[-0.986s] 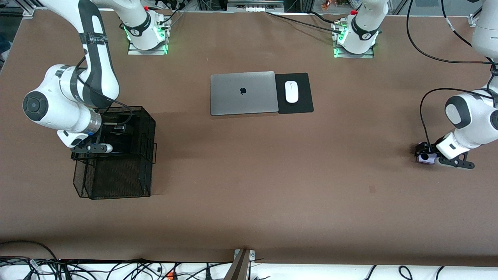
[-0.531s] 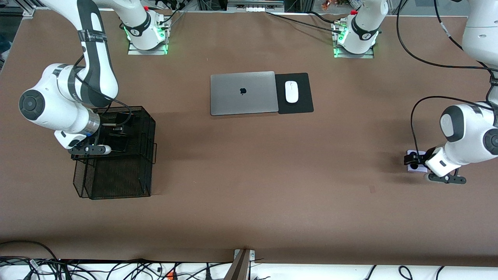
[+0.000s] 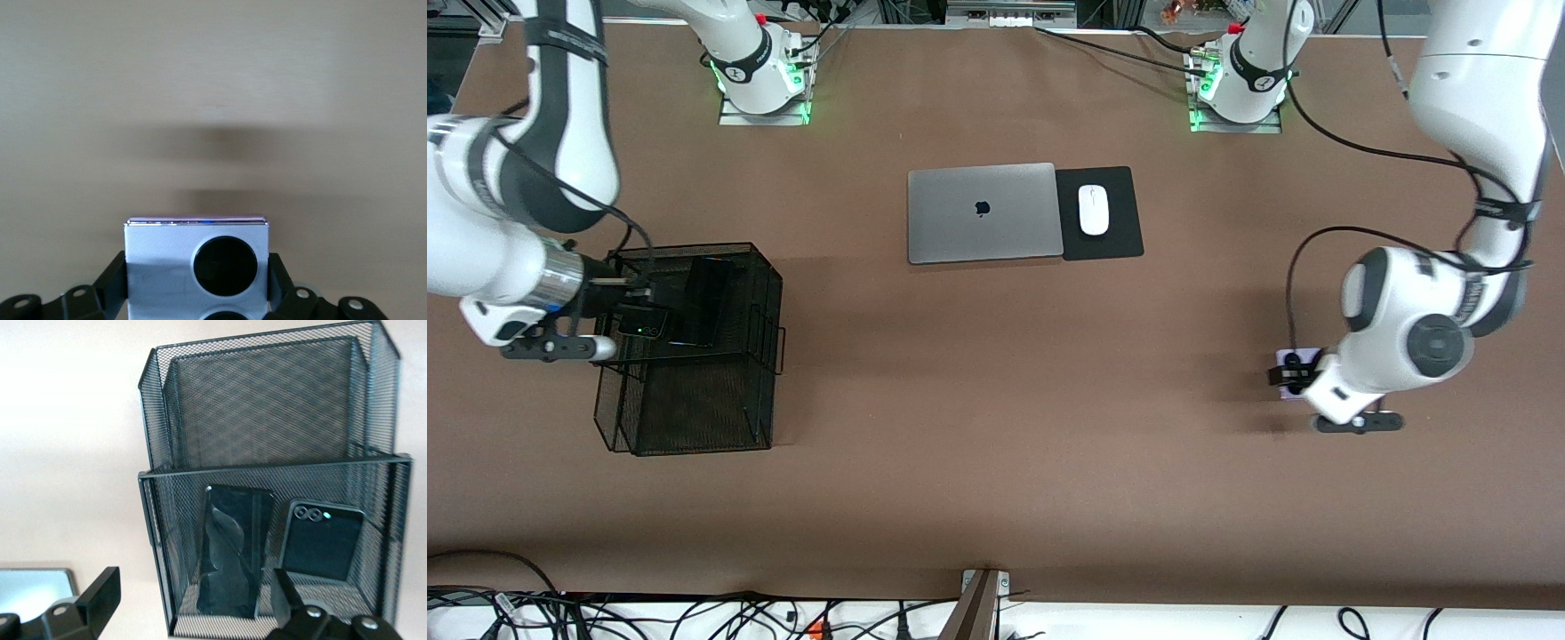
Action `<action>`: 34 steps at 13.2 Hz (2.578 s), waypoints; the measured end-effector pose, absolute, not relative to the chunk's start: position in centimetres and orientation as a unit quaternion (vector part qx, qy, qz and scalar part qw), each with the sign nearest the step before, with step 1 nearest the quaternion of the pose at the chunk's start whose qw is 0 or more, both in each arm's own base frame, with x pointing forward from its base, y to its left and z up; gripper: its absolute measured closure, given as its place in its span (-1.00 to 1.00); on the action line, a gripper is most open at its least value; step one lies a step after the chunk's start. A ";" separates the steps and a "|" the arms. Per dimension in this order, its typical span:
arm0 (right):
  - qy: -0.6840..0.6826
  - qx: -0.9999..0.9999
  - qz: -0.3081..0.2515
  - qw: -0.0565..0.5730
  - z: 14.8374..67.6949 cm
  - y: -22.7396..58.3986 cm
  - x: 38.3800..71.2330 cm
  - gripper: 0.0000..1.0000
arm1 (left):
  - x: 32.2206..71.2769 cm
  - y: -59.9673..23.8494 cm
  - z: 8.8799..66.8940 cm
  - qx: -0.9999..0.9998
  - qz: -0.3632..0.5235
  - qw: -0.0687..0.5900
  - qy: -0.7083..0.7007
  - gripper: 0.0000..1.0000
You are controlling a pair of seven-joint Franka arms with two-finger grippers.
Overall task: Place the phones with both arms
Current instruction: 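Carry the white flip phone with the left gripper toward the laptop, then lower the white phone beside the laptop and open the left gripper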
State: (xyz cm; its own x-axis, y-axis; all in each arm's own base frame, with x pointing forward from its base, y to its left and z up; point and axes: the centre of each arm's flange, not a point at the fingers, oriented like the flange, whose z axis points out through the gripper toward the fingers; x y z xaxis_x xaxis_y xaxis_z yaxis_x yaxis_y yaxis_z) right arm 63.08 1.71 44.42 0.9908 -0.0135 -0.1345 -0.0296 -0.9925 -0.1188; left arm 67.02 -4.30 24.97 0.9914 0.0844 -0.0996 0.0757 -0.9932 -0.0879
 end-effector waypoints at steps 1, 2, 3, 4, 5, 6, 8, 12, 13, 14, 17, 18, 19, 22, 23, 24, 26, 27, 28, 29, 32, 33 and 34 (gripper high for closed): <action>0.012 -0.995 0.076 0.057 45.4 1.4 63.6 -0.99 | 66.9 -6.8 25.1 -0.996 0.051 0.048 -0.047 -0.70; 0.013 -0.995 0.084 0.053 46.3 1.2 64.2 -0.99 | 66.7 -9.3 25.2 -0.996 0.051 0.052 -0.053 -0.70; 0.016 -0.994 0.090 0.053 47.0 1.3 64.8 -0.99 | 66.6 -12.0 25.4 -0.995 0.049 0.055 -0.060 -0.70; 0.020 -0.994 0.094 0.055 47.3 1.5 65.5 -0.99 | 66.3 -14.9 25.6 -0.995 0.046 0.057 -0.067 -0.70; 0.026 -0.994 0.095 0.055 47.4 1.8 66.2 -0.99 | 66.0 -17.7 25.8 -0.994 0.045 0.060 -0.073 -0.70; 0.030 -0.994 0.094 0.052 47.5 2.3 66.8 -0.99 | 65.6 -20.6 25.9 -0.994 0.046 0.064 -0.078 -0.70; 0.038 -0.994 0.093 0.051 47.6 3.2 67.7 -0.99 | 64.8 -26.0 25.9 -0.993 0.051 0.066 -0.085 -0.70; 0.065 -0.991 0.100 0.065 47.7 4.4 68.2 -0.99 | 64.2 -33.8 25.8 -0.993 0.048 0.035 -0.102 -0.70; 0.069 -0.990 0.101 0.065 47.7 4.6 68.2 -0.99 | 64.1 -35.7 26.0 -0.993 0.044 0.025 -0.107 -0.70; 0.072 -0.990 0.102 0.065 47.6 4.7 68.2 -0.99 | 64.0 -37.7 26.2 -0.993 0.036 0.016 -0.114 -0.70; 0.072 -0.990 0.102 0.065 47.6 4.7 68.2 -0.99 | 63.5 -44.2 26.1 -0.991 -0.006 -0.031 -0.127 -0.70; 0.072 -0.990 0.102 0.065 47.6 4.7 68.2 -0.99 | 63.2 -45.9 25.5 -0.990 -0.021 -0.049 -0.130 -0.70; 0.072 -0.990 0.102 0.065 47.6 4.7 68.2 -0.99 | 62.8 -47.3 24.8 -0.989 -0.033 -0.065 -0.127 -0.70; 0.073 -0.990 0.102 0.065 47.6 4.7 68.2 -0.99 | 61.5 -50.7 23.0 -0.984 -0.064 -0.110 -0.122 -0.70; 0.073 -0.990 0.102 0.065 47.5 4.7 68.2 -0.99 | 60.8 -51.9 22.5 -0.982 -0.073 -0.125 -0.121 -0.70; 0.073 -0.990 0.103 0.065 47.5 4.7 68.2 -0.99 | 60.0 -53.2 21.9 -0.979 -0.082 -0.140 -0.120 -0.70; 0.073 -0.990 0.103 0.065 47.5 4.7 68.2 -0.99 | 58.7 -55.0 20.8 -0.975 -0.094 -0.165 -0.114 -0.70; 0.073 -0.990 0.103 0.065 47.5 4.7 68.2 -0.99 | 58.2 -55.7 20.2 -0.973 -0.100 -0.175 -0.111 -0.70; 0.073 -0.990 0.103 0.065 47.5 4.7 68.2 -0.99 | 57.8 -56.3 19.5 -0.970 -0.102 -0.186 -0.115 -0.70; 0.073 -0.990 0.103 0.065 47.5 4.7 68.2 -0.99 | 57.5 -56.7 18.9 -0.968 -0.103 -0.195 -0.122 -0.70; 0.073 -0.990 0.103 0.065 47.5 4.7 68.2 -0.99 | 58.1 -57.0 17.8 -0.963 -0.109 -0.208 -0.132 -0.70; 0.073 -0.990 0.103 0.065 47.5 4.7 68.2 -0.99 | 58.3 -57.0 17.7 -0.963 -0.110 -0.209 -0.133 -0.70; 0.073 -0.990 0.103 0.065 47.5 4.7 68.2 -0.99 | 58.4 -57.1 17.8 -0.962 -0.112 -0.211 -0.133 -0.70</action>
State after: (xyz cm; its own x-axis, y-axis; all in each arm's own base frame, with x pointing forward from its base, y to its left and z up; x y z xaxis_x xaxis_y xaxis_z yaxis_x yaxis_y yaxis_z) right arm 68.23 4.67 47.49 0.9683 -0.1306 -0.2132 -0.1573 -0.9810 -0.1135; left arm 58.37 -57.07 17.77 0.9396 0.3033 0.1584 0.2092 -0.8755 0.4355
